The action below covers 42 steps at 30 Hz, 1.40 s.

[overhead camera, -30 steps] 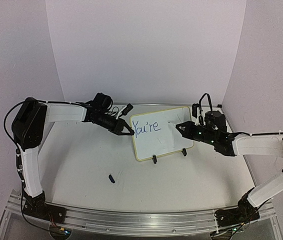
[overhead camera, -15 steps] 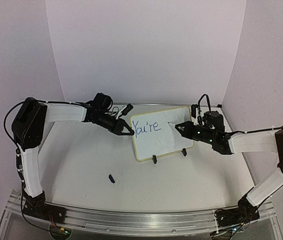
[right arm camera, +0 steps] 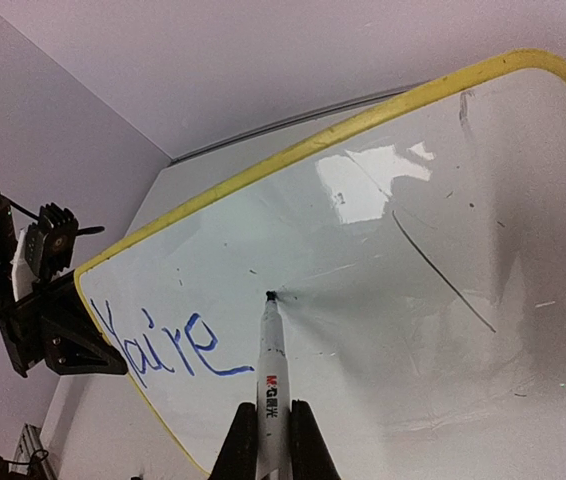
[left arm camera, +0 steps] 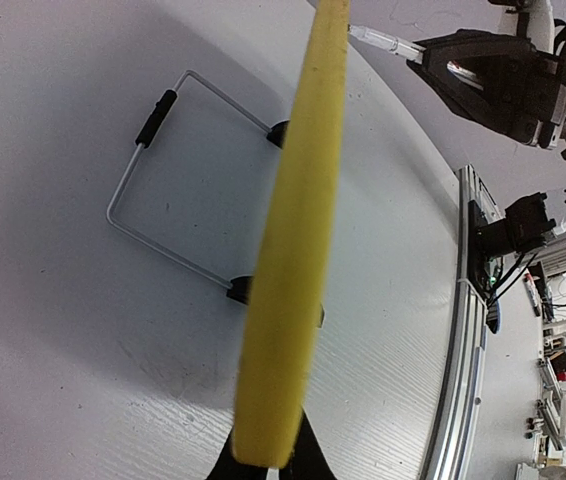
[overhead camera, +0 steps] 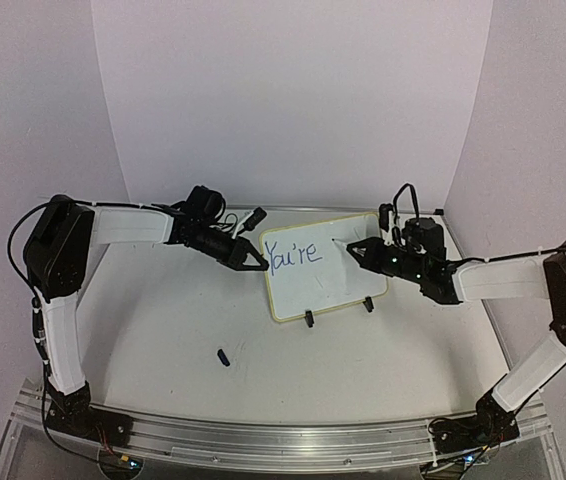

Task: Write a sentence on the whiteboard

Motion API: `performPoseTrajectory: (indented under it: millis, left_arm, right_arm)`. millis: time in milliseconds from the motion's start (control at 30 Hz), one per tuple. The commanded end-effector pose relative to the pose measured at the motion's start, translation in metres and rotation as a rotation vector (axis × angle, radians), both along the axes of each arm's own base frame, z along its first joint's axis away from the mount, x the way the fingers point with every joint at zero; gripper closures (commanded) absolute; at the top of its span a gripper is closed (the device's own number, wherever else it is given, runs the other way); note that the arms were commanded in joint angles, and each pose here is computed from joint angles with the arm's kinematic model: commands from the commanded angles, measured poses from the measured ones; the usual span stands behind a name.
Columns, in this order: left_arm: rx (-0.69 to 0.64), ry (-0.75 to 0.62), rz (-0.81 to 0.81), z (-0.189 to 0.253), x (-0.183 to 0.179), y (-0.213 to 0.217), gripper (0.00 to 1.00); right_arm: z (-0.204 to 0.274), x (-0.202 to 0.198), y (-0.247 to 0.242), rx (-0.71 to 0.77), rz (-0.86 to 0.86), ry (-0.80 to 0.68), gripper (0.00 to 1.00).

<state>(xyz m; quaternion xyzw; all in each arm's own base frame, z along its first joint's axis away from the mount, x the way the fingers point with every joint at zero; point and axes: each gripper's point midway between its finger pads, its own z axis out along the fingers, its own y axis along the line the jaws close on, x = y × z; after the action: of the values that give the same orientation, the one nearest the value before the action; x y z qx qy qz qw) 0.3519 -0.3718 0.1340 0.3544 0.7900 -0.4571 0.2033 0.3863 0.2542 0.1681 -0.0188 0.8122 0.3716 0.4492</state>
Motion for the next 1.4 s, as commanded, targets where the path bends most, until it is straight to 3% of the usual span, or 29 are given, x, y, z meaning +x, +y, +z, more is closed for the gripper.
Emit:
performPoseTrajectory:
  millis: [0, 600, 933, 1367]
  left_arm:
    - [0.035, 0.008, -0.017, -0.009, -0.005, -0.006, 1.00]
    - [0.035, 0.011, -0.017, -0.009, -0.005, -0.006, 1.00]
    - [0.034, 0.011, -0.017, -0.009, -0.005, -0.006, 1.00]
    - [0.034, 0.013, -0.018, -0.010, -0.005, -0.006, 1.00]
  right_arm:
    - [0.016, 0.008, 0.009, 0.031, 0.033, -0.041, 1.00]
    - [-0.024, -0.016, 0.001, 0.005, 0.051, 0.058, 1.00]
    - [0.002, 0.001, -0.009, 0.005, -0.042, -0.013, 1.00]
    - [0.024, 0.013, -0.002, 0.014, -0.035, -0.064, 1.00]
